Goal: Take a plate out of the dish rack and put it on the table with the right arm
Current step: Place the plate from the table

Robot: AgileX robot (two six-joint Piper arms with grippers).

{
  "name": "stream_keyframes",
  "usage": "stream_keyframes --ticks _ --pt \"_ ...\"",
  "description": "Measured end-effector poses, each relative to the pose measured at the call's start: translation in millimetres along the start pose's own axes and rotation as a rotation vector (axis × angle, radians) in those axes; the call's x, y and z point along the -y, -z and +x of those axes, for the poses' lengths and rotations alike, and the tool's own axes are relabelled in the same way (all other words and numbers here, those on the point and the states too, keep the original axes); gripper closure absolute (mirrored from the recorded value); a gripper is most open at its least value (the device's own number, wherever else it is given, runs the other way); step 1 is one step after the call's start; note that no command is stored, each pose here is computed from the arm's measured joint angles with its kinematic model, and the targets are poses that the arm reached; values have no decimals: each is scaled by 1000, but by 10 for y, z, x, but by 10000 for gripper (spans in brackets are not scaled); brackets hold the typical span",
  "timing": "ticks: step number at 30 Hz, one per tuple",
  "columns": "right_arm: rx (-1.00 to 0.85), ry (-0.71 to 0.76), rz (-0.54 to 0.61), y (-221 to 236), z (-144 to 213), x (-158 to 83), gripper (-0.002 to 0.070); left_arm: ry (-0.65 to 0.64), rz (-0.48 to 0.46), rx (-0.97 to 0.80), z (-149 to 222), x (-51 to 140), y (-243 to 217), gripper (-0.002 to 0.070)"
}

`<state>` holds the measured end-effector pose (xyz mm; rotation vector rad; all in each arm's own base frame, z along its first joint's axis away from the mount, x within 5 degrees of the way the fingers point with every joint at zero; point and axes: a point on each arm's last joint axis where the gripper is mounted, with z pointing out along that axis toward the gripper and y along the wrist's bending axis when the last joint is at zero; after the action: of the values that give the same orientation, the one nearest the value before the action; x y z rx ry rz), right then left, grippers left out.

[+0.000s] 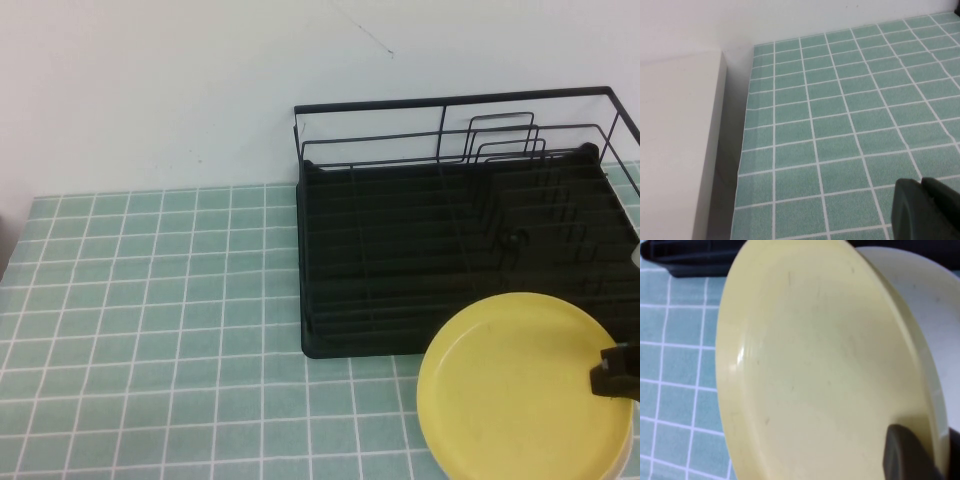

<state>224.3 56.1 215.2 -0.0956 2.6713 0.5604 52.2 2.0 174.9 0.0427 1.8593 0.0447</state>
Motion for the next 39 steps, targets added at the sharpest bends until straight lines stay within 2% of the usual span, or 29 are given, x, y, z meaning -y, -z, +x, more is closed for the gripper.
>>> stream_keyframes --ticks 10,12,18,22,30,35,37,39 --pt "30 13 11 -13 -32 14 575 0 0 0 0 0 0 678" --pt "30 13 11 -13 -32 14 528 0 0 0 0 0 0 678" --pt "26 18 13 -13 -28 17 298 0 0 0 0 0 0 678" --pt "-7 30 26 -9 3 27 249 0 0 0 0 0 0 678" --pt "28 66 99 371 127 -33 239 0 0 0 0 0 0 678" --pt "71 102 102 692 287 -133 245 0 0 0 0 0 0 678" --pt "62 116 93 789 371 -169 277 0 0 0 0 0 0 678" --pt "57 128 85 867 442 -198 346 0 0 0 0 0 0 678"
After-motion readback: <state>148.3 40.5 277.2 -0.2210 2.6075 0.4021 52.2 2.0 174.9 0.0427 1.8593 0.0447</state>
